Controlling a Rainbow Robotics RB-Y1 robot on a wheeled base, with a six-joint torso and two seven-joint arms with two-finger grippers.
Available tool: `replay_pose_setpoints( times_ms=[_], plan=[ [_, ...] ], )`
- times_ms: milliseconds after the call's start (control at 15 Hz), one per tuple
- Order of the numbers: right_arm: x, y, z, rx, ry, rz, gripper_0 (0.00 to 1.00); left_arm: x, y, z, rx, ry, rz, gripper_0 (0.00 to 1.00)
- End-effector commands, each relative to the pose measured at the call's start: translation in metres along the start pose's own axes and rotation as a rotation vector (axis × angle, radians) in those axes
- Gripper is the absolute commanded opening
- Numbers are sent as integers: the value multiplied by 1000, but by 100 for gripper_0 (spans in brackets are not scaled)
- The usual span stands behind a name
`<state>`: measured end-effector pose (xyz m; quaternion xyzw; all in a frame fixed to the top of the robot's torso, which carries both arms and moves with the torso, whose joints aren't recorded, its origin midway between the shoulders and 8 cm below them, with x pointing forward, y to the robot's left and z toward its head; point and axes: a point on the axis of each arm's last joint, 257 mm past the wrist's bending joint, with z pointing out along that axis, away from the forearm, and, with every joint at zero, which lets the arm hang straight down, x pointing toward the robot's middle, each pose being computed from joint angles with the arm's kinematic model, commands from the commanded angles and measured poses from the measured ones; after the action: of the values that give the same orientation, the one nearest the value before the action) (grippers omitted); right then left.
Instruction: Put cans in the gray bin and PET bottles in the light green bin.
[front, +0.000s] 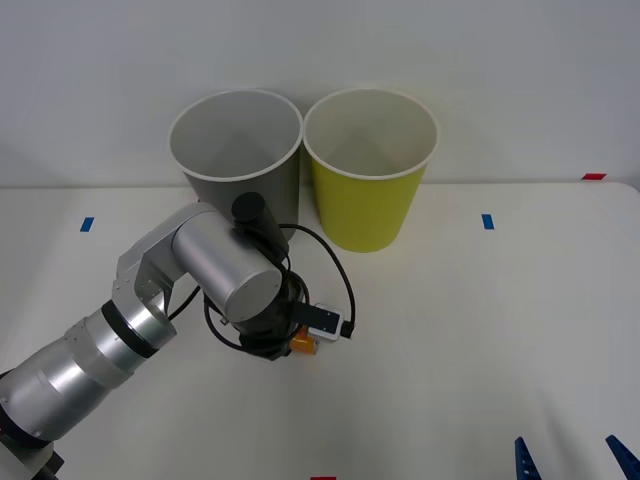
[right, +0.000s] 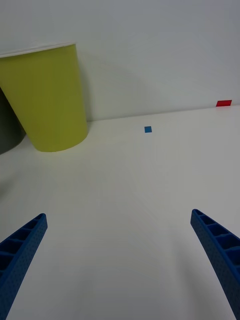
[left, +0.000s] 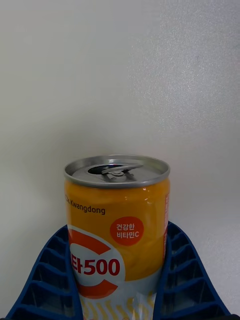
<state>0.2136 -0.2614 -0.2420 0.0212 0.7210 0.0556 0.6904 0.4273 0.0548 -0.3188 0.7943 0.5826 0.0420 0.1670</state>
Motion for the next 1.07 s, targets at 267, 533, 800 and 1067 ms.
replay_pose_setpoints(
  times_ms=[267, 533, 800, 1067],
  plan=[
    [0, 0, 0, 0, 0, 0, 100, -2, -5, -2, 17, -13, -17, 0],
    [0, 0, 0, 0, 0, 0, 100, 1, -13, -35, 20, 28, -92, 0],
    [0, 0, 0, 0, 0, 0, 100, 13, 3, -70, -58, 23, -128, 0],
    [0, 0, 0, 0, 0, 0, 100, 4, 7, -105, -111, -43, -276, 0]
  ],
)
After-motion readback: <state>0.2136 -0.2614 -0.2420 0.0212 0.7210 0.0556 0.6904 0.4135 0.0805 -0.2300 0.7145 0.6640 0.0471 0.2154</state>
